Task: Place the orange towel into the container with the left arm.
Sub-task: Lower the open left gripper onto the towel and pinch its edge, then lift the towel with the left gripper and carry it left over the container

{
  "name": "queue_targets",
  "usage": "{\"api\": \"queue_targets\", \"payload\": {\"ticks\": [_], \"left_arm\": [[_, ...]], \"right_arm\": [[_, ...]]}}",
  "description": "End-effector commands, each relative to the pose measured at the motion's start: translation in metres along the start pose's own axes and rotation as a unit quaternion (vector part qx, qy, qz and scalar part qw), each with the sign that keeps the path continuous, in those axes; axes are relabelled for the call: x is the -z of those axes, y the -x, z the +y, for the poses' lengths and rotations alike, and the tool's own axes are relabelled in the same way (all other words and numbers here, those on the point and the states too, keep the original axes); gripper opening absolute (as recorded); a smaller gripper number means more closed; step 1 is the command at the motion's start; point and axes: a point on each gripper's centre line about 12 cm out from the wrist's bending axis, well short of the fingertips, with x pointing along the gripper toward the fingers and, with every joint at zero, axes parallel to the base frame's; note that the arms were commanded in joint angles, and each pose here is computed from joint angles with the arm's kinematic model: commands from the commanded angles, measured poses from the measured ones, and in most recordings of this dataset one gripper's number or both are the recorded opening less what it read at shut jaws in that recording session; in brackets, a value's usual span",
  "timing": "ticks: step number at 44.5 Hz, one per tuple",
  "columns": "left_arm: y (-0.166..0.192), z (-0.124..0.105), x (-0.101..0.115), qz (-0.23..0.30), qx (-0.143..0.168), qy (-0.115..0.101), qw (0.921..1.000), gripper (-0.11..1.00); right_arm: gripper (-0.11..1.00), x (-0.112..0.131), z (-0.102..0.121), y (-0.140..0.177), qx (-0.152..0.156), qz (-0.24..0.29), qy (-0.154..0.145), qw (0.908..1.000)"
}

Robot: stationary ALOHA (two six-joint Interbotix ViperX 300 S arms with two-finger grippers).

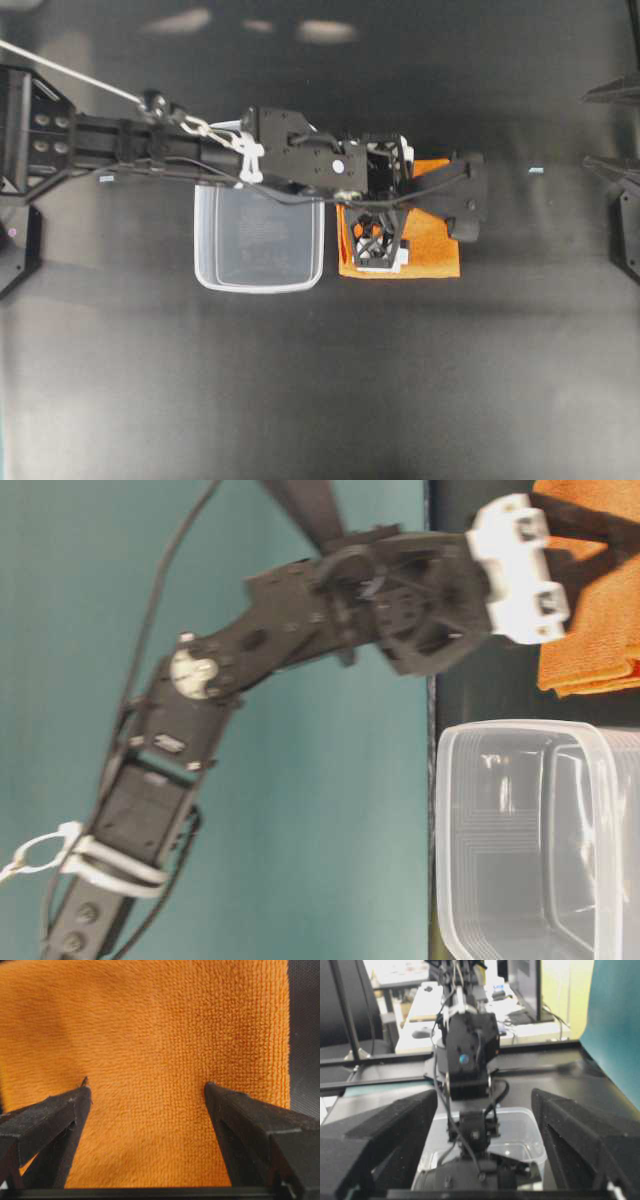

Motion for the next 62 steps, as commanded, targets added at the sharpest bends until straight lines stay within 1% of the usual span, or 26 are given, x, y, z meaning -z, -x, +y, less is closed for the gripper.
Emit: {"api": "queue_targets", "payload": {"ticks": [1,8,10,12,15,20,23,25,30,33,38,42,46,50,51,55,58,62], "left_arm": [[0.000,-0.005,-0.002,-0.004,0.001,-0.006,1.0000,0.91],[-0.001,-0.011,-0.002,-0.003,0.003,-0.010,0.9999,0.88],[-0.001,-0.011,-0.001,-0.003,0.003,-0.011,0.9999,0.84],[0.000,-0.011,-0.002,-0.005,0.003,-0.011,0.9999,0.78],[0.000,-0.012,-0.002,-0.005,0.003,-0.012,0.9999,0.63],[0.002,-0.012,-0.005,-0.013,0.002,-0.013,0.9998,0.29],[0.005,-0.012,-0.008,-0.017,0.002,-0.013,0.9998,0.11],[0.014,-0.009,-0.013,-0.027,0.000,-0.011,0.9996,0.05],[0.038,-0.004,-0.023,-0.048,-0.005,-0.008,0.9988,0.05],[0.063,-0.001,-0.031,-0.063,-0.007,-0.005,0.9980,0.05],[0.118,0.001,-0.042,-0.085,-0.011,-0.004,0.9963,0.05],[0.168,0.003,-0.041,-0.102,-0.014,-0.003,0.9947,0.05],[0.205,0.008,-0.029,-0.102,-0.018,0.003,0.9946,0.05],[0.226,0.011,-0.012,-0.087,-0.018,0.008,0.9960,0.05],[0.233,0.012,-0.005,-0.082,-0.018,0.010,0.9964,0.05],[0.237,0.011,0.019,-0.059,-0.017,0.014,0.9980,0.05],[0.234,0.009,0.038,-0.045,-0.015,0.015,0.9988,0.05],[0.229,0.005,0.058,-0.037,-0.013,0.016,0.9991,0.05]], "right_arm": [[0.74,-0.003,0.000,-0.001,0.001,-0.004,-0.002,1.0000],[0.74,-0.005,0.000,0.000,0.001,-0.008,-0.002,1.0000],[0.74,-0.005,0.000,0.000,0.001,-0.010,-0.002,0.9999],[0.74,-0.007,0.000,0.001,0.001,-0.013,-0.001,0.9999],[0.74,-0.008,0.000,0.001,0.000,-0.015,-0.002,0.9999],[0.74,-0.010,0.000,0.002,0.000,-0.019,-0.002,0.9998],[0.74,-0.011,0.000,0.002,0.000,-0.021,-0.002,0.9998],[0.73,-0.011,0.000,0.003,0.000,-0.023,-0.002,0.9997],[0.73,-0.014,0.001,0.004,-0.002,-0.029,-0.002,0.9996],[0.74,-0.015,0.001,0.005,-0.004,-0.031,-0.002,0.9995],[0.73,-0.015,0.001,0.006,-0.004,-0.031,-0.002,0.9995],[0.73,-0.016,0.001,0.006,-0.004,-0.031,-0.002,0.9995],[0.74,-0.016,0.001,0.006,-0.003,-0.032,-0.002,0.9995],[0.74,-0.016,0.002,0.006,-0.004,-0.033,-0.002,0.9995],[0.74,-0.016,0.002,0.006,-0.004,-0.033,-0.002,0.9995],[0.73,-0.017,0.001,0.007,-0.004,-0.035,-0.002,0.9994],[0.73,-0.017,0.001,0.007,-0.004,-0.035,-0.002,0.9994],[0.73,-0.018,0.001,0.007,-0.004,-0.036,-0.002,0.9993]]}}
